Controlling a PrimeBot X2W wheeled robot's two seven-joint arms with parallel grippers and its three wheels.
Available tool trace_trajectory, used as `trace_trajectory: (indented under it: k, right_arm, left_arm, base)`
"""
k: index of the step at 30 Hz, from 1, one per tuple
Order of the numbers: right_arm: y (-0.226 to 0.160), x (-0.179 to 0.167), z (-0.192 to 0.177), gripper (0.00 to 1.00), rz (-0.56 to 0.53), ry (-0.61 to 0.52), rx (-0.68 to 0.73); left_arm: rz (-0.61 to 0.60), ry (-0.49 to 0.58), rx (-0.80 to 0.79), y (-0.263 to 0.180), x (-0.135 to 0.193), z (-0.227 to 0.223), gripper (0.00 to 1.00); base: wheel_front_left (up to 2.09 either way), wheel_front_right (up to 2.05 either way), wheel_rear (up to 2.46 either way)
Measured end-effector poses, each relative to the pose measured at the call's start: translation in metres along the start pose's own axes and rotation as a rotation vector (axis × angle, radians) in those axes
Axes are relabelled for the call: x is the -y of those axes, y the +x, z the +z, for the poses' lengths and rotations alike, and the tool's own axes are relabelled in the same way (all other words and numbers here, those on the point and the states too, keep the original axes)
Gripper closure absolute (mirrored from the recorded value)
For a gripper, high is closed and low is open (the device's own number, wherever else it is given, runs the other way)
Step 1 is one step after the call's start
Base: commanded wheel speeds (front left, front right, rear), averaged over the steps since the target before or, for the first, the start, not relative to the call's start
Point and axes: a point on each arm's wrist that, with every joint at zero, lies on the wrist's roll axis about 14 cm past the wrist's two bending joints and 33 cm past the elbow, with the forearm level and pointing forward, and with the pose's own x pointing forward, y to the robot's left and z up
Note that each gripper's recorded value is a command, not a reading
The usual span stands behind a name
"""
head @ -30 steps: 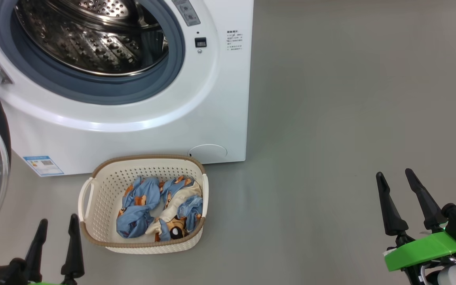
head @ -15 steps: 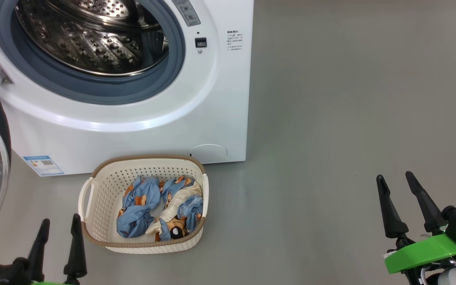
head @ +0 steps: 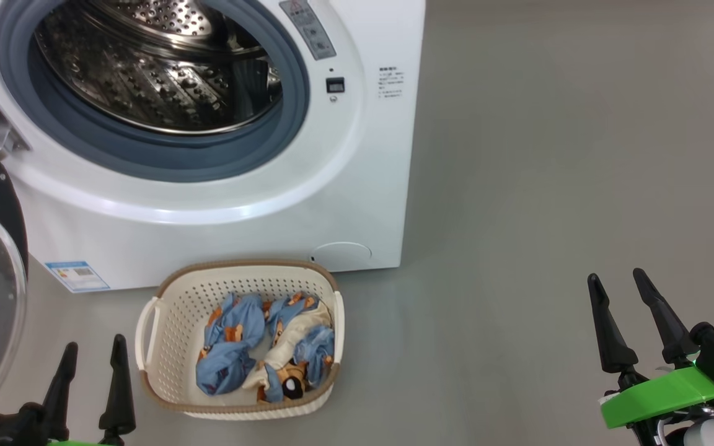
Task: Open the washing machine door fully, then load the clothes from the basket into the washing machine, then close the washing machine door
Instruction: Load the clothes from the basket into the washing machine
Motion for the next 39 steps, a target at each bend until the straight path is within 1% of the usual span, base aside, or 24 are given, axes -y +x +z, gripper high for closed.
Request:
trace_trajectory:
  k: [11, 23, 27, 31, 34, 39]
  right_arm:
    - [0.001, 0.000, -0.002, 0.00, 0.000, 0.002, -0.006]
    - [0.001, 0.002, -0.006, 0.00, -0.006, 0.003, -0.016]
    - [0.003, 0.002, -0.006, 0.00, -0.006, 0.003, -0.017]
    - [0.009, 0.001, -0.007, 0.00, -0.002, 0.006, -0.017]
    - [0.014, 0.001, -0.008, 0.00, -0.001, 0.009, -0.017]
    - [0.024, 0.002, -0.012, 0.00, -0.003, 0.014, -0.021]
  left_arm:
    - [0.004, -0.001, -0.005, 0.001, -0.001, -0.002, 0.00]
    - [-0.002, -0.020, -0.036, 0.002, 0.005, -0.014, 0.00]
    - [0.006, -0.021, -0.053, 0.002, 0.003, -0.019, 0.00]
    - [-0.002, 0.005, -0.095, 0.004, 0.004, -0.032, 0.00]
    - [-0.002, 0.002, -0.127, 0.009, 0.006, -0.043, 0.00]
    - [-0.029, 0.007, -0.232, 0.016, 0.014, -0.076, 0.00]
  base:
    - [0.69, -1.35, 0.66]
    - [0.09, -0.09, 0.00]
    - [0.00, 0.00, 0.00]
    - [0.00, 0.00, 0.00]
    - [0.00, 0.00, 0.00]
    - [0.00, 0.00, 0.00]
